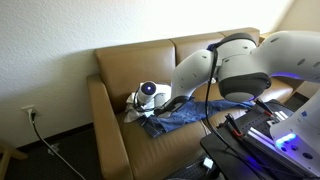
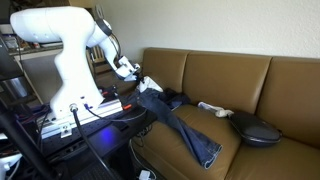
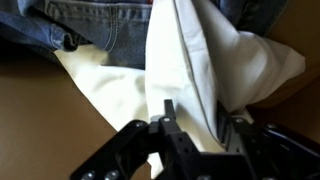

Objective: Unfold the white towel

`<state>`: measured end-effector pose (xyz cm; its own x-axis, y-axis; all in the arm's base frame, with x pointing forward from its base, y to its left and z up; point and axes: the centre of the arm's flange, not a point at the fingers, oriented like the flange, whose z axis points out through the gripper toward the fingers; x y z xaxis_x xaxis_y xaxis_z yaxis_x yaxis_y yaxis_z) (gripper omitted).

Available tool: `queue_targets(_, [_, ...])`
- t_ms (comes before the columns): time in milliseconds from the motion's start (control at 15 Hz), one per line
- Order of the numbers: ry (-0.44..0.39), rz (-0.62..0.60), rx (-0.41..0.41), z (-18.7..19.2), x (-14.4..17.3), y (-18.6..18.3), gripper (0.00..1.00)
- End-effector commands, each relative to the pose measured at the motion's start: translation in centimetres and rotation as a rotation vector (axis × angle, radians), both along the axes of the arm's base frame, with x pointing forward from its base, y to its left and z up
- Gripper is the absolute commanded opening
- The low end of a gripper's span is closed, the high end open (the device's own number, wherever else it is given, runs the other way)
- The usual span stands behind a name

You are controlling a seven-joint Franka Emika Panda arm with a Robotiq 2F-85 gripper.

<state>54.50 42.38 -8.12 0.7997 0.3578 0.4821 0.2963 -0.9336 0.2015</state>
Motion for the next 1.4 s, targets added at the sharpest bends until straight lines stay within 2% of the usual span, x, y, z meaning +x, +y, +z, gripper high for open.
queue_targets(0, [0.021, -0.047, 0.004, -3.8, 1.9, 0.9, 0.11])
queue_targets(133, [0.094, -0.148, 0.041, -3.7, 2.1, 0.5, 0.00])
queue_targets(267, [0.169, -0.219, 0.099, -2.9, 2.2, -0.2, 0.00])
queue_targets(467, [0.225, -0.329, 0.245, 0.3, 4.1, -2.4, 0.01])
queue_targets(800, [0.212, -0.544, 0.470, 7.0, 8.0, -10.3, 0.01])
queue_targets(1067, [0.234, -0.626, 0.686, 12.5, 8.8, -15.8, 0.01])
queue_targets(1333, [0.166, -0.729, 0.907, 17.4, 8.8, -20.5, 0.01])
